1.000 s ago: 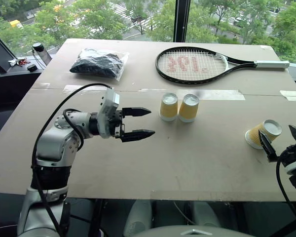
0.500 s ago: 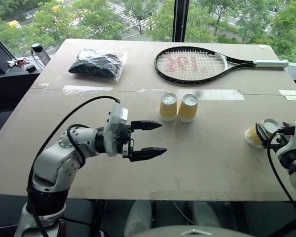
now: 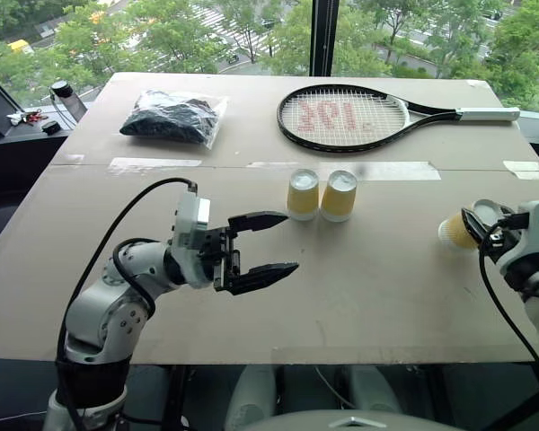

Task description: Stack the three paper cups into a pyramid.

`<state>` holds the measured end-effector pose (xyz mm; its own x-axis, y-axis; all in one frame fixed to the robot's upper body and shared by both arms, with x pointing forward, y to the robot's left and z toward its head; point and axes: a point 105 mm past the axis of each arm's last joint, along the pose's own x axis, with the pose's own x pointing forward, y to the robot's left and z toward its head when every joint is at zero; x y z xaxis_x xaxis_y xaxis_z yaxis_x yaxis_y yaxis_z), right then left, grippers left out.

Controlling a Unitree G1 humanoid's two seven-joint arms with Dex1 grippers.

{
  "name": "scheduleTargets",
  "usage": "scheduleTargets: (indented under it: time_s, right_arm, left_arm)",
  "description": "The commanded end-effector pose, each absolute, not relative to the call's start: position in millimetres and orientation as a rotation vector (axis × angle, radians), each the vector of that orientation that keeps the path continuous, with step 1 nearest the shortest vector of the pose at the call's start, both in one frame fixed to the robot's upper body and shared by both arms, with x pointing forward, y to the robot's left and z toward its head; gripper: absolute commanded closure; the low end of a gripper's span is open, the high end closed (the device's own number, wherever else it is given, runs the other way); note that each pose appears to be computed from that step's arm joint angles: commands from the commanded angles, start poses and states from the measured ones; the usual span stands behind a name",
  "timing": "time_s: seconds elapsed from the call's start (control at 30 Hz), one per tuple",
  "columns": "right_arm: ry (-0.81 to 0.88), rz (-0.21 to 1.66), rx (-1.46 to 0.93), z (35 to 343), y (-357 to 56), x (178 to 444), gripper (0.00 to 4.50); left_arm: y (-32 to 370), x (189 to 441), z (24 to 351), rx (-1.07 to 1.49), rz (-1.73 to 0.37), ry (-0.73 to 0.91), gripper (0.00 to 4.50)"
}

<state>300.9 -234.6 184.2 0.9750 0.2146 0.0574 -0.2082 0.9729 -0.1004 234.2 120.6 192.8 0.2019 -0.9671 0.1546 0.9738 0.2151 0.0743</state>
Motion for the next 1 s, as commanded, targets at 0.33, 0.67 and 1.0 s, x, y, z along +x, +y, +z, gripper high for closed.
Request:
scheduleTargets:
  time_s: [0.33, 0.67, 1.0]
  right_arm:
    - [-0.180, 0.795, -0.201, 267, -96, 331, 2.33]
    - [-0.119, 0.990, -0.211, 285, -50, 351, 2.33]
    - [-0.057, 1.020, -0.257, 265, -38, 372, 2.33]
  left_arm:
    - [184, 228, 175, -0.116, -1.102, -0.143, 0.00]
    - [202, 207, 169, -0.126, -0.976, -0.100, 0.00]
    - [211, 193, 174, -0.153, -0.920, -0.137, 0.00]
